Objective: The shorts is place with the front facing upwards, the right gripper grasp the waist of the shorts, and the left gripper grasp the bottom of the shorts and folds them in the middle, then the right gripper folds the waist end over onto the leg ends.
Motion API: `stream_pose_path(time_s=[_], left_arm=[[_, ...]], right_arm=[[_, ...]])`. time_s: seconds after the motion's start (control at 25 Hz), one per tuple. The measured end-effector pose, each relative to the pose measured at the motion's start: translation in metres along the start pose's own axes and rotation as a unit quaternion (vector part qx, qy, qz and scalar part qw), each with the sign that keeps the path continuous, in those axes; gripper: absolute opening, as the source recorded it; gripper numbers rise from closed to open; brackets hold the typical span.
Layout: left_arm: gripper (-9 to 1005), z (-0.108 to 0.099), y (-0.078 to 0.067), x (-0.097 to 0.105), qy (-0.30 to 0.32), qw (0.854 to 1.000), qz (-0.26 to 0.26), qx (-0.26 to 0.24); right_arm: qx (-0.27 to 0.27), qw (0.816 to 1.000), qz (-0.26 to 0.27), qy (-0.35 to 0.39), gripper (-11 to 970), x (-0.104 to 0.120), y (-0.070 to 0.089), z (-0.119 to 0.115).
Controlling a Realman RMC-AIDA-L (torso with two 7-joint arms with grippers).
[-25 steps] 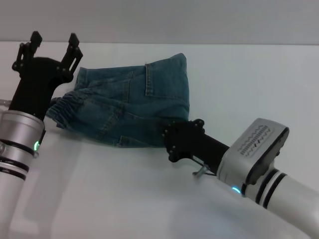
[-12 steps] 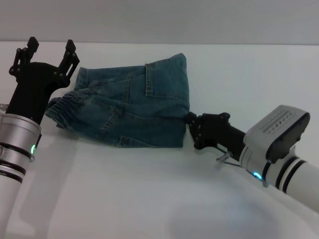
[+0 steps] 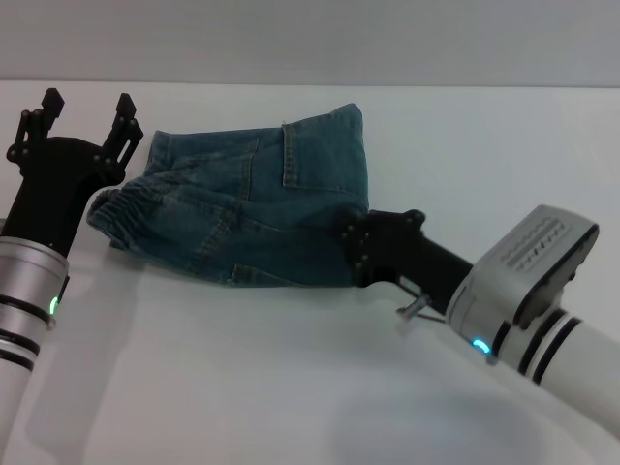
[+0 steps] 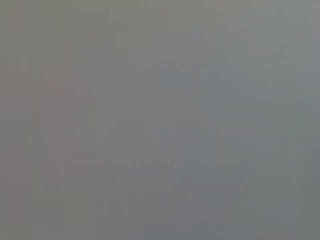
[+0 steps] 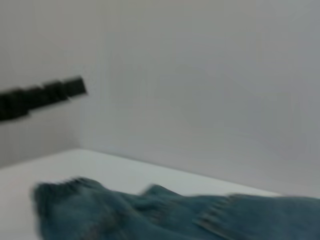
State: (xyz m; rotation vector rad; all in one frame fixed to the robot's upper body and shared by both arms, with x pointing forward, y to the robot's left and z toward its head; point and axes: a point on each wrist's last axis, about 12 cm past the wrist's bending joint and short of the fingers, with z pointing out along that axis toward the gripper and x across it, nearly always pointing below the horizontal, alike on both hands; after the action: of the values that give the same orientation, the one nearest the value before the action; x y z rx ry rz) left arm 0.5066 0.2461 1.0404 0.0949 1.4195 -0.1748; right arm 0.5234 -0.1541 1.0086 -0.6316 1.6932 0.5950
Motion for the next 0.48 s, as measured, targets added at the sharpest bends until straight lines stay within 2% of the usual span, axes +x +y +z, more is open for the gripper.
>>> stream_pose_path(time_s=[0.08, 0.2, 0.32, 0.48], left_arm=[[826, -0.001, 0.001, 0.001, 0.001, 1.000, 0.000, -0.002], [826, -0.002, 0.001, 0.001, 0.002, 1.000, 0.000, -0.002], [826, -0.002, 0.001, 0.001, 0.004, 1.000, 0.000, -0.002], [826, -0.002, 0.001, 0.001, 0.005, 1.000, 0.001, -0.002]], right_arm=[[-0.014, 1.000, 0.002, -0.008, 0, 0.000, 0.011, -0.001], [-0.023, 1.000, 0.002, 0.003, 0, 0.002, 0.019, 0.002], [-0.019, 1.000, -0.003, 0.022, -1, 0.002, 0.016, 0.008], [0.001, 0.999, -0.012, 0.043, -1, -0.003, 0.001, 0.016]])
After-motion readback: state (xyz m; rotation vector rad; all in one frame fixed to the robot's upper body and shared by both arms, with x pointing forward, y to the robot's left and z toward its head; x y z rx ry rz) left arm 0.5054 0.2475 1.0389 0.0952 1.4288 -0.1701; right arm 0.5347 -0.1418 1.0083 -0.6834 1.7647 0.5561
